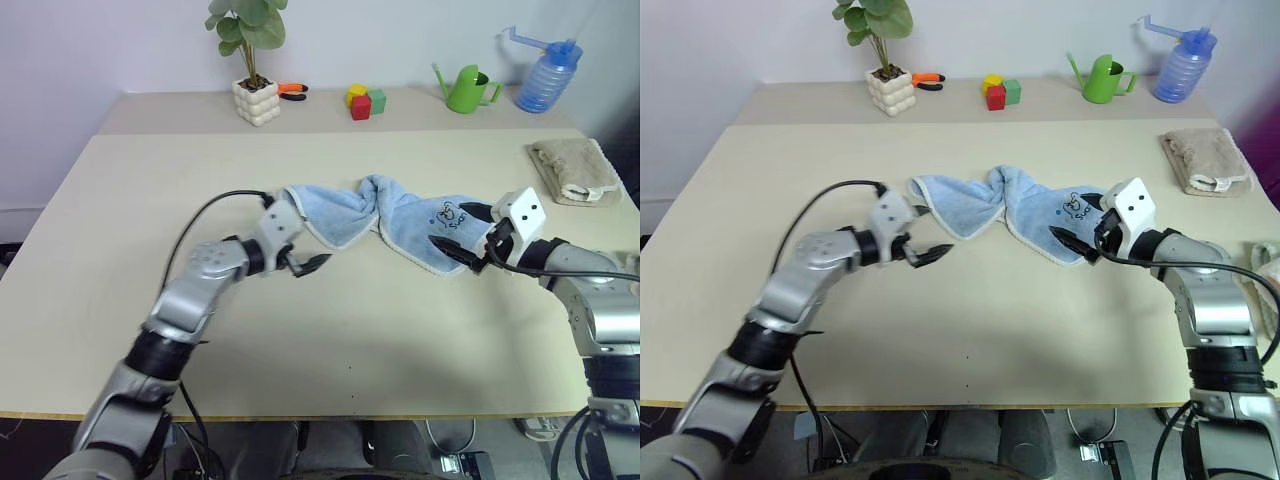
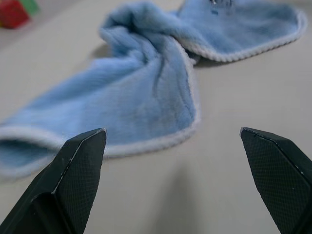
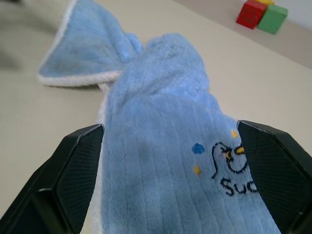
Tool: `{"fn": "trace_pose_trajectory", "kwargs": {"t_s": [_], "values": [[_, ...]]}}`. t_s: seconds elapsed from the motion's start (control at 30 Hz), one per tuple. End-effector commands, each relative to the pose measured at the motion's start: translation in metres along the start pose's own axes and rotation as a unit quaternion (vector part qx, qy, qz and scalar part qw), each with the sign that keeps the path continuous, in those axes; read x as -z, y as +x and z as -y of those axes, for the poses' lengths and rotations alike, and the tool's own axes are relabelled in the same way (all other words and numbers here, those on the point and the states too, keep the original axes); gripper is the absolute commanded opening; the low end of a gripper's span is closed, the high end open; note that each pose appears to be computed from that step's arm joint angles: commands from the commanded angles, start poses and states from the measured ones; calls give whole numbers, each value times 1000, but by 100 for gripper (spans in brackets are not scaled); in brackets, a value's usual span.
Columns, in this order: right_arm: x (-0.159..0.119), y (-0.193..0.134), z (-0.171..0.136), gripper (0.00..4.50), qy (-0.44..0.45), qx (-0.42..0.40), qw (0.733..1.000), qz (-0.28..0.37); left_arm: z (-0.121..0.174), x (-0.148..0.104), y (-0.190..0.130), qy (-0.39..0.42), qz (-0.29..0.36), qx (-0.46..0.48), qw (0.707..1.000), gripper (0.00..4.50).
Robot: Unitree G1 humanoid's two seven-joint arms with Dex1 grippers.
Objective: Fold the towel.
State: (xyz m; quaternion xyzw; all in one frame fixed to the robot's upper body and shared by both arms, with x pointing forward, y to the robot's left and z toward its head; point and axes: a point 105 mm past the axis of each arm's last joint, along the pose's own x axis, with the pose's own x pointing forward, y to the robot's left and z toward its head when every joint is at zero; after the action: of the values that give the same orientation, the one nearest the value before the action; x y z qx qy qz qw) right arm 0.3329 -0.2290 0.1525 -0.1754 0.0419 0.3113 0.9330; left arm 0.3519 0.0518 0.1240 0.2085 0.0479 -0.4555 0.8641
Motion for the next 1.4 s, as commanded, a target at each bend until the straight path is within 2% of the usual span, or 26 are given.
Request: {"fn": "trace_pose_trajectory", "kwargs": {"t_s": [0.03,0.4,0.5,0.73,0.77,0.9,1.0,1.23,1.4], "values": [[-13,-8,1,450,-15,18,1000,21,6,-2,18,40,-14,8,999,448],[-12,-15,-10,450,-3,38,999,22,-3,15,46,34,-70,-52,996,448],[-16,-11,-14,450,-1,30,999,26,-8,18,47,20,-67,-78,995,369],[-18,-9,-19,450,1,22,999,27,-19,22,37,7,-60,-120,991,19],[-18,-9,-21,450,1,19,999,26,-22,20,35,9,-51,-128,990,4],[-14,-10,-29,450,-10,6,1000,11,-35,4,19,-3,0,-163,987,4],[-10,-11,-41,450,-61,-18,998,-17,-42,-9,0,-24,37,-180,983,4],[8,-16,-57,450,-151,-66,983,-80,-41,-2,-21,12,10,-169,985,4],[31,-16,-30,450,-237,-13,962,-133,-44,3,-26,24,-2,-168,986,4]]}}
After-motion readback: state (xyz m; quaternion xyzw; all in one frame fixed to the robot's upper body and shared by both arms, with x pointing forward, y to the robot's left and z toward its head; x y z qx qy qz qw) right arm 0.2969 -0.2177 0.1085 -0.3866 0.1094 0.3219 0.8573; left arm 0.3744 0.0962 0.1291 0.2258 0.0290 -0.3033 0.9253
